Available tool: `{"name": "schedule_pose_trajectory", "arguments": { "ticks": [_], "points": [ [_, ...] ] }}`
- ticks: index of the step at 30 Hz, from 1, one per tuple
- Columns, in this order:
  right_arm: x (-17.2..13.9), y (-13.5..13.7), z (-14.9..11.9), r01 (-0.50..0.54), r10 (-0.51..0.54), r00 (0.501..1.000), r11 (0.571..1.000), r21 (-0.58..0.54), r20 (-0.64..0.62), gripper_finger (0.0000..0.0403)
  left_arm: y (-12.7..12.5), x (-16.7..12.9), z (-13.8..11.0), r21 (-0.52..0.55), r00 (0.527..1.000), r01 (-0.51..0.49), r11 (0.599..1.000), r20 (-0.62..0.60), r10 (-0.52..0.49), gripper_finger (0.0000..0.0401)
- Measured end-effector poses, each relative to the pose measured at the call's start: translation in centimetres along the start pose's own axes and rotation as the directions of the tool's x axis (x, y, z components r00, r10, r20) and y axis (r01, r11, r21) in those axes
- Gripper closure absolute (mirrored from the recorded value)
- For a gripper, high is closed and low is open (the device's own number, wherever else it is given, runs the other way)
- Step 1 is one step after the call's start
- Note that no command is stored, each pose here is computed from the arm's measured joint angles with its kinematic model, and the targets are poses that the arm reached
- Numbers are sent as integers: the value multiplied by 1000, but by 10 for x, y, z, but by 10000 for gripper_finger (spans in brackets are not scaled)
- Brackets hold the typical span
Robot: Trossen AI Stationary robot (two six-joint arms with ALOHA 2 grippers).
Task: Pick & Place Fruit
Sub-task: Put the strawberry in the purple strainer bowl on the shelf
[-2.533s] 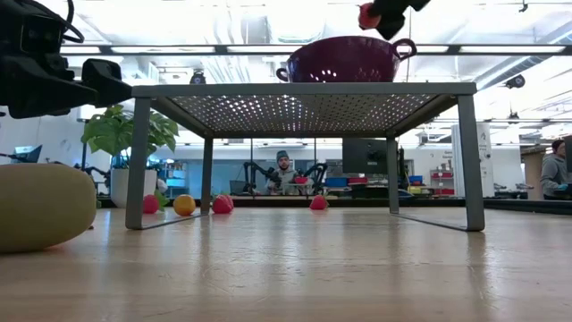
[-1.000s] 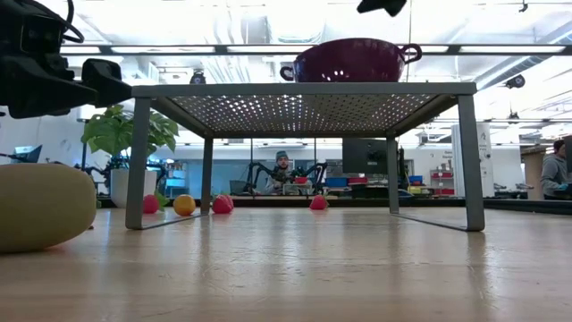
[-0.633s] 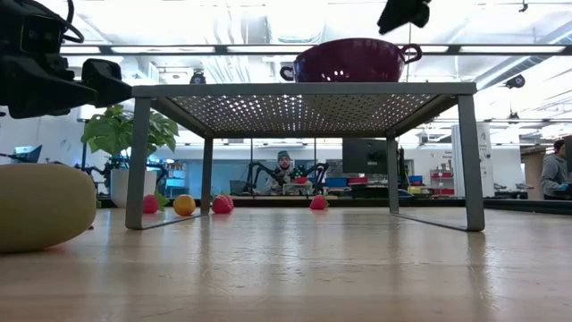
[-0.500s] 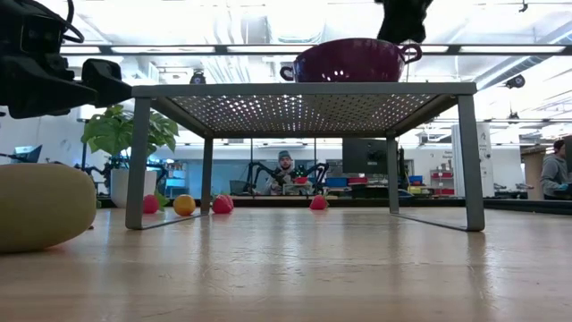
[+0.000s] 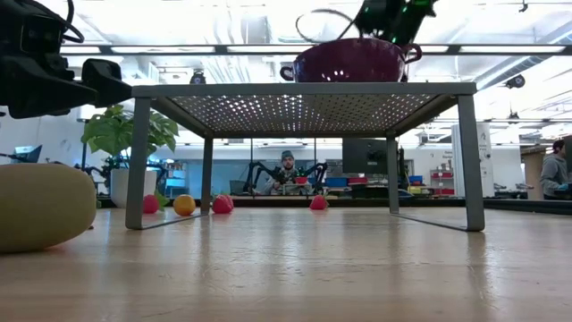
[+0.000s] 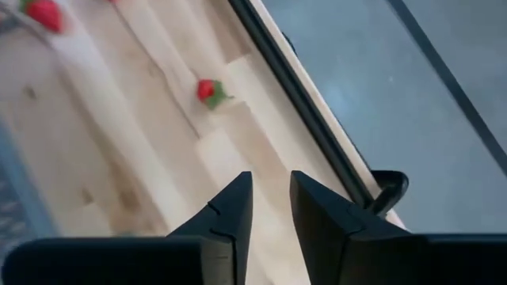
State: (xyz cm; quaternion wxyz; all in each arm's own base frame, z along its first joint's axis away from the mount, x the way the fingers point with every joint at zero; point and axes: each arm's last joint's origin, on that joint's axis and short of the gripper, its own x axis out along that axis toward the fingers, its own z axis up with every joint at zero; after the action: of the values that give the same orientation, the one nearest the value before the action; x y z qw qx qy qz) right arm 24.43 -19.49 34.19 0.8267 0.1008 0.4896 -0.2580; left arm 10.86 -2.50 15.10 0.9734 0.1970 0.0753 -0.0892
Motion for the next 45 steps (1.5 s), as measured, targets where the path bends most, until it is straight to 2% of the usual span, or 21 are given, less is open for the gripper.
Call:
{"name": "schedule_pose_trajectory", "arguments": {
  "ticks": [9,16,22,26,33,38,45],
  "points": [
    [52,-8,32,-136,138,990,986,-100,12,332,0,0,0,0,1000,0,1000,0,0,110],
    [92,-2,45,-268,265,963,955,-131,-39,300,0,0,0,0,1000,0,1000,0,0,110],
    [123,-1,48,-275,264,960,951,-144,-89,251,0,0,0,0,1000,0,1000,0,0,110],
    [140,2,49,-282,267,958,940,-191,-102,223,0,0,0,0,1000,0,1000,0,0,110],
    [150,18,57,-283,285,958,914,-293,-35,187,0,0,0,0,1000,0,1000,0,0,110],
    [150,18,59,-265,272,962,919,-292,-20,171,0,0,0,0,1000,0,1000,0,0,110],
    [162,17,60,-257,266,964,937,-235,8,156,0,0,0,0,1000,0,1000,0,0,110]
  ]
}}
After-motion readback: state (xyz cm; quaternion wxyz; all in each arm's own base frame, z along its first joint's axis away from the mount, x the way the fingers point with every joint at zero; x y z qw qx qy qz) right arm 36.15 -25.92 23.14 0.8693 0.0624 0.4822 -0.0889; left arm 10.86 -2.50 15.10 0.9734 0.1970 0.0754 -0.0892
